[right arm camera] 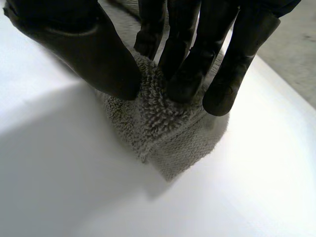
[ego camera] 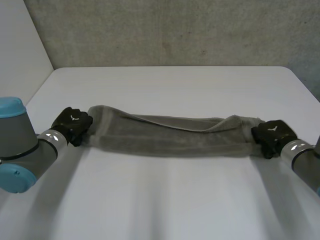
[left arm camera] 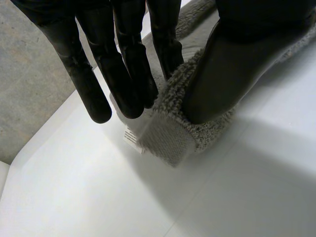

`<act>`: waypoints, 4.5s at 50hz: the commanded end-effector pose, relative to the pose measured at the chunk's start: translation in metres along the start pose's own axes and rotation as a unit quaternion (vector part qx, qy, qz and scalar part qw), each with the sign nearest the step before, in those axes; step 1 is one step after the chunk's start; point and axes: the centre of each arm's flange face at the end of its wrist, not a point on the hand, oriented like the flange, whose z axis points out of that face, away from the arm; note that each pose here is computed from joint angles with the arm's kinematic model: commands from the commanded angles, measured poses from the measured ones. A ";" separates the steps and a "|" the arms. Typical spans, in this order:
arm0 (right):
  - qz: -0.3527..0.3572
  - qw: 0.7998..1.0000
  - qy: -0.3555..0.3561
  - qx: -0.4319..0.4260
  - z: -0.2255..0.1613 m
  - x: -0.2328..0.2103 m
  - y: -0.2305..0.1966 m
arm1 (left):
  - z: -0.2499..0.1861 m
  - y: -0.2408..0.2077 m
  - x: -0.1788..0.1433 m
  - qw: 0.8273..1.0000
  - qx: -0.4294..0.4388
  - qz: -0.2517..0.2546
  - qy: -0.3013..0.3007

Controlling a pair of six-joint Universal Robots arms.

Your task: Fold the towel.

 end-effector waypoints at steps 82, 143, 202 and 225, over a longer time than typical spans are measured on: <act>0.046 0.993 0.051 0.093 0.083 0.033 -0.080 | -0.035 -0.049 0.007 0.997 0.048 -0.053 0.009; -0.003 0.989 0.143 0.024 -0.011 0.140 0.028 | -0.038 -0.043 0.011 0.997 0.041 -0.060 0.016; 0.024 0.987 -0.128 0.091 -0.040 -0.088 -0.068 | -0.044 -0.087 0.067 0.988 0.104 -0.075 0.091; 0.020 0.994 -0.031 0.099 -0.031 -0.050 -0.046 | -0.045 -0.082 0.073 0.988 0.093 -0.080 0.097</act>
